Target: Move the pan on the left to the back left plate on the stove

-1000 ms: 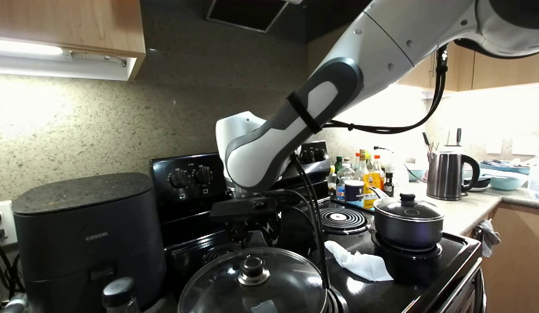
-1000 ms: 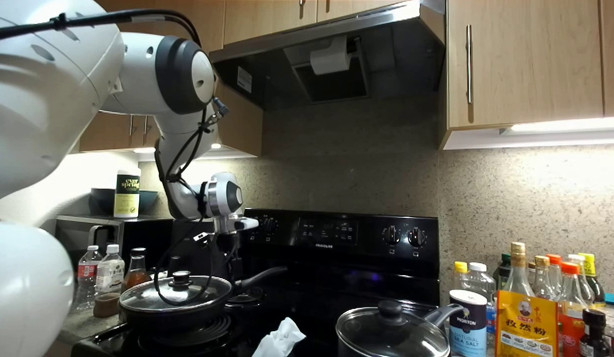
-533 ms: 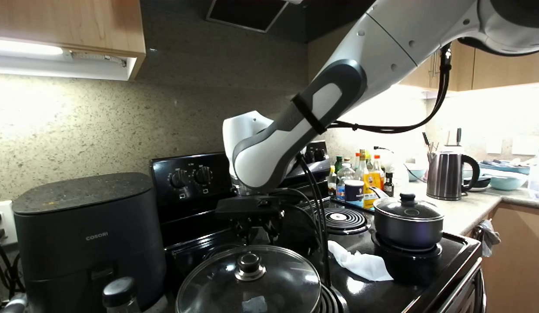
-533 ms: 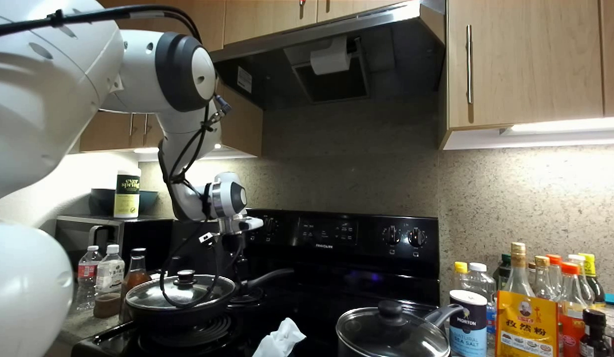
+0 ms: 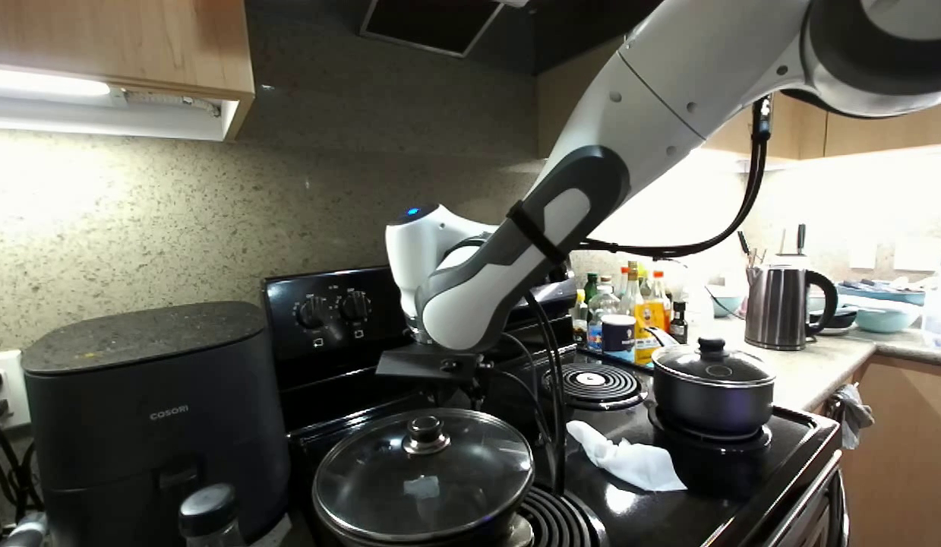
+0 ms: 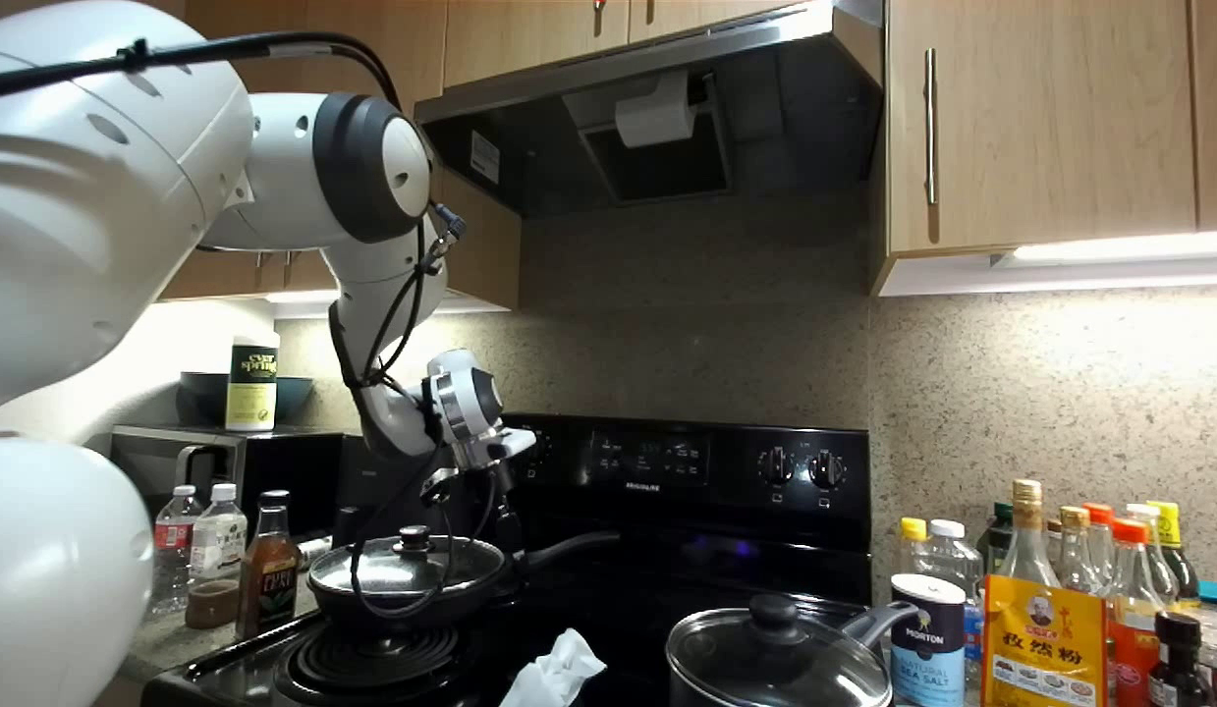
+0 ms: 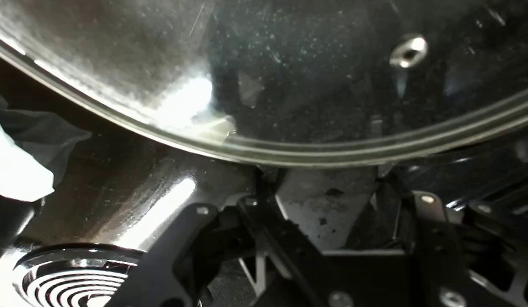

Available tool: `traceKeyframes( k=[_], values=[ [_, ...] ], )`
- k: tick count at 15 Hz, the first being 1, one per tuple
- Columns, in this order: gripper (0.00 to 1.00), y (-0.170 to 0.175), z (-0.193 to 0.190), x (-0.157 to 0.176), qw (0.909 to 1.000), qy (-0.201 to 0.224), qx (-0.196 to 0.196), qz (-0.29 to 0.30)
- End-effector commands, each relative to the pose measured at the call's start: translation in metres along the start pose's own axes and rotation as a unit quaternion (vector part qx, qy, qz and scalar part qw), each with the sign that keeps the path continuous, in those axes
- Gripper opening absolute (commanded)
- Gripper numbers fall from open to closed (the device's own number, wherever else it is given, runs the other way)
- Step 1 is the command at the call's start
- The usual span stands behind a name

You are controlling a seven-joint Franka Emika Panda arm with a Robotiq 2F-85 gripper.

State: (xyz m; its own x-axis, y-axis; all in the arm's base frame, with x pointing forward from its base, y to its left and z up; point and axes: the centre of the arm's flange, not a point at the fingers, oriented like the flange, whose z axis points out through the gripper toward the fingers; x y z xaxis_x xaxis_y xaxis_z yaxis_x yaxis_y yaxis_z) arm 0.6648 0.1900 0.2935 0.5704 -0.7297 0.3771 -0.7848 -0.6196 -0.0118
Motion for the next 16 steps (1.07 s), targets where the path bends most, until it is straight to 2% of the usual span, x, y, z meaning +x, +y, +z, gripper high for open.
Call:
traceKeyframes(
  k=[1, 5, 8, 10, 12, 14, 15, 16],
  values=[
    [0.36, -0.022, 0.008, 0.009, 0.9967, 0.050, 0.025, 0.059],
    [0.36, -0.037, 0.008, 0.014, 0.9903, 0.094, 0.035, 0.096],
    [0.36, -0.047, 0.007, 0.020, 0.9816, 0.135, 0.045, 0.128],
    [0.36, -0.052, 0.008, 0.028, 0.9780, 0.157, 0.055, 0.126],
    [0.36, -0.057, 0.008, 0.033, 0.9779, 0.167, 0.060, 0.111],
    [0.36, -0.059, 0.008, 0.032, 0.9827, 0.148, 0.057, 0.096],
    [0.76, -0.057, 0.004, 0.027, 0.9869, 0.130, 0.040, 0.087],
    [0.87, -0.053, 0.006, 0.029, 0.9826, 0.150, 0.047, 0.100]
  ],
)
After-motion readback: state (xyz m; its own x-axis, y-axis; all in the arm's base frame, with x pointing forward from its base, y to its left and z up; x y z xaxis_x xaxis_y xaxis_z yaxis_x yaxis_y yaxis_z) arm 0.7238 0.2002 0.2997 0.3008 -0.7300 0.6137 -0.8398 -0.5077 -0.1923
